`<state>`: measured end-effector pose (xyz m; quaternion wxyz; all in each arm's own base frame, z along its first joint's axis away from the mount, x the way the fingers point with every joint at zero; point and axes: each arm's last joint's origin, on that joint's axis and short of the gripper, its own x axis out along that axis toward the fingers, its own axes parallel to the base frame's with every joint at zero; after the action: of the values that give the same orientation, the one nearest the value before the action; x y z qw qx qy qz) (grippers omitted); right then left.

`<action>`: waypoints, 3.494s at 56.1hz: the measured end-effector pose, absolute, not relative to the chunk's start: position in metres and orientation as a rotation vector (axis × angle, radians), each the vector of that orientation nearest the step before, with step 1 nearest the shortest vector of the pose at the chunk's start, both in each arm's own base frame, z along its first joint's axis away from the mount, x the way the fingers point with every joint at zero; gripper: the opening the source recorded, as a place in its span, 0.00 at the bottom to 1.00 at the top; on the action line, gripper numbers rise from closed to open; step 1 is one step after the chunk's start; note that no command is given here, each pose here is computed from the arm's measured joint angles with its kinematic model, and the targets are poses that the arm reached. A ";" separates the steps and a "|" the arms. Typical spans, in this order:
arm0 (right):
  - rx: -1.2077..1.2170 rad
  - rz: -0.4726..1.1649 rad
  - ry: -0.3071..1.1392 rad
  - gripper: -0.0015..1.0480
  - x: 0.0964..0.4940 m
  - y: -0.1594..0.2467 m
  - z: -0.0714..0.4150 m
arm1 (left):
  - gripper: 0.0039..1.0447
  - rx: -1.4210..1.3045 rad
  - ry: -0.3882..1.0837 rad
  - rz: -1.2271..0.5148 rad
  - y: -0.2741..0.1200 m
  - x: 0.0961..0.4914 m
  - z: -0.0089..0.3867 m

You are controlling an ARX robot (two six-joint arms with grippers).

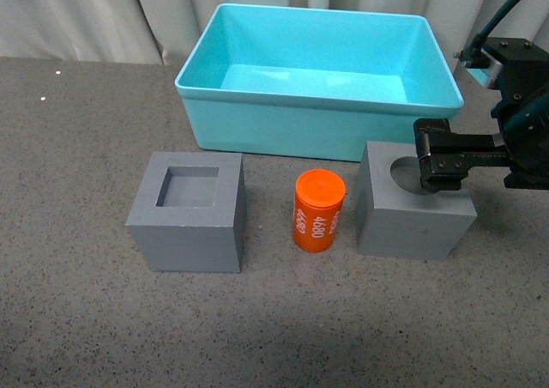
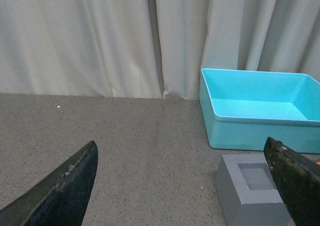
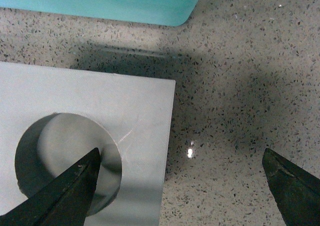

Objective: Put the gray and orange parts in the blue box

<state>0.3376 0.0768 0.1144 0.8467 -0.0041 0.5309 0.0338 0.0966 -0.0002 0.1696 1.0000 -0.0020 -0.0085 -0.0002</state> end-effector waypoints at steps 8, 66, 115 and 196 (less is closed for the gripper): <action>-0.006 0.069 1.122 0.90 0.341 0.078 0.114 | 0.94 -0.004 -0.017 0.000 0.000 0.097 0.170; 0.053 0.046 1.130 0.16 0.321 0.067 0.132 | 0.94 -0.004 -0.017 0.000 0.000 0.097 0.170; 0.091 0.146 0.860 0.16 0.430 0.079 0.214 | 0.94 -0.004 -0.017 0.000 0.000 0.097 0.170; 0.021 0.030 0.446 0.91 0.382 0.068 0.247 | 0.94 -0.004 -0.017 0.000 0.000 0.097 0.170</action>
<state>0.3818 0.0679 0.2471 0.9750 0.0103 0.2214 0.0149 0.0966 -0.0002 0.1696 1.0000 -0.0020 -0.0083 -0.0002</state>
